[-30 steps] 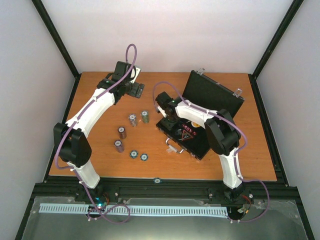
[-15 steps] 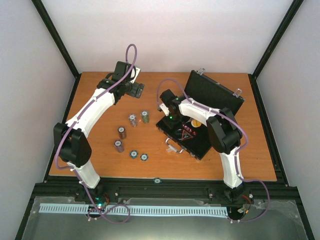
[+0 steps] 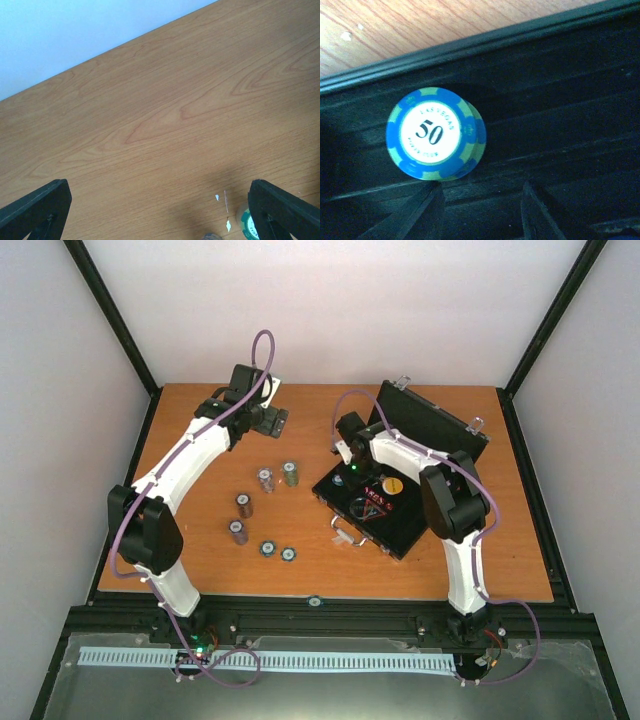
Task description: Pack up texas hold em set
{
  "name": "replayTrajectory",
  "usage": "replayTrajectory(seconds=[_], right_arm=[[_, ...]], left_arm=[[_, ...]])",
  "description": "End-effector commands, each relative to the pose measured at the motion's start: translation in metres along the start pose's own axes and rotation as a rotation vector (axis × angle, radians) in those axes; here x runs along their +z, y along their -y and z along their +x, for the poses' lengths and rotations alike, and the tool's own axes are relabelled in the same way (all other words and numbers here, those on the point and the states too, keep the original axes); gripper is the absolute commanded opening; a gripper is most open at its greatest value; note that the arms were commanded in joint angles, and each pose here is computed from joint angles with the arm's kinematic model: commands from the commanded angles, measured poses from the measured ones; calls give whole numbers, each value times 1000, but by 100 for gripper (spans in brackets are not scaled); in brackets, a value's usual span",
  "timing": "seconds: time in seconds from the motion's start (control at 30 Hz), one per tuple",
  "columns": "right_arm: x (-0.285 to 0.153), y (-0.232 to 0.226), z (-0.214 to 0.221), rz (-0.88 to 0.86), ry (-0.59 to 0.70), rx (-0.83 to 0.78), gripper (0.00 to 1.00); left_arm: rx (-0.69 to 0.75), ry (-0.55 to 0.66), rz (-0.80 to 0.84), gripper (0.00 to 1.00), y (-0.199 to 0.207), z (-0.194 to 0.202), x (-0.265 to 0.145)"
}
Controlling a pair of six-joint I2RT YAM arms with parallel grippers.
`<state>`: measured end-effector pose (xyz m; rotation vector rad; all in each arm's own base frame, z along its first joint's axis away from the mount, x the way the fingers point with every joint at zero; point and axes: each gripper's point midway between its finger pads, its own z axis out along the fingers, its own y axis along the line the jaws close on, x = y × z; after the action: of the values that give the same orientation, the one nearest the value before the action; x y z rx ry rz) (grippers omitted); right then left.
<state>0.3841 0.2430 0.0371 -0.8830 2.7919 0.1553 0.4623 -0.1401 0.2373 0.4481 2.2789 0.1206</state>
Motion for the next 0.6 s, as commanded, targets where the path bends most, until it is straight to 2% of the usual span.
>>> replayTrajectory(seconds=[0.0,0.1,0.2,0.43,0.57], right_arm=[[10,10,4,54,-30,9,46],[5,19,5,103,-30,-1,55],[-5,20,3,113,-13,-12,59],[-51,17,-10,121,102,-34,74],[-67,8,-23,102,155,-54,79]], left_arm=[[9,6,-17,100,-7,-1,-3],[9,6,-18,100,-7,-1,-4],[8,6,-19,100,-7,-1,-3],[7,6,-15,100,-6,-1,-3],[3,10,-9,100,-5,-3,-3]])
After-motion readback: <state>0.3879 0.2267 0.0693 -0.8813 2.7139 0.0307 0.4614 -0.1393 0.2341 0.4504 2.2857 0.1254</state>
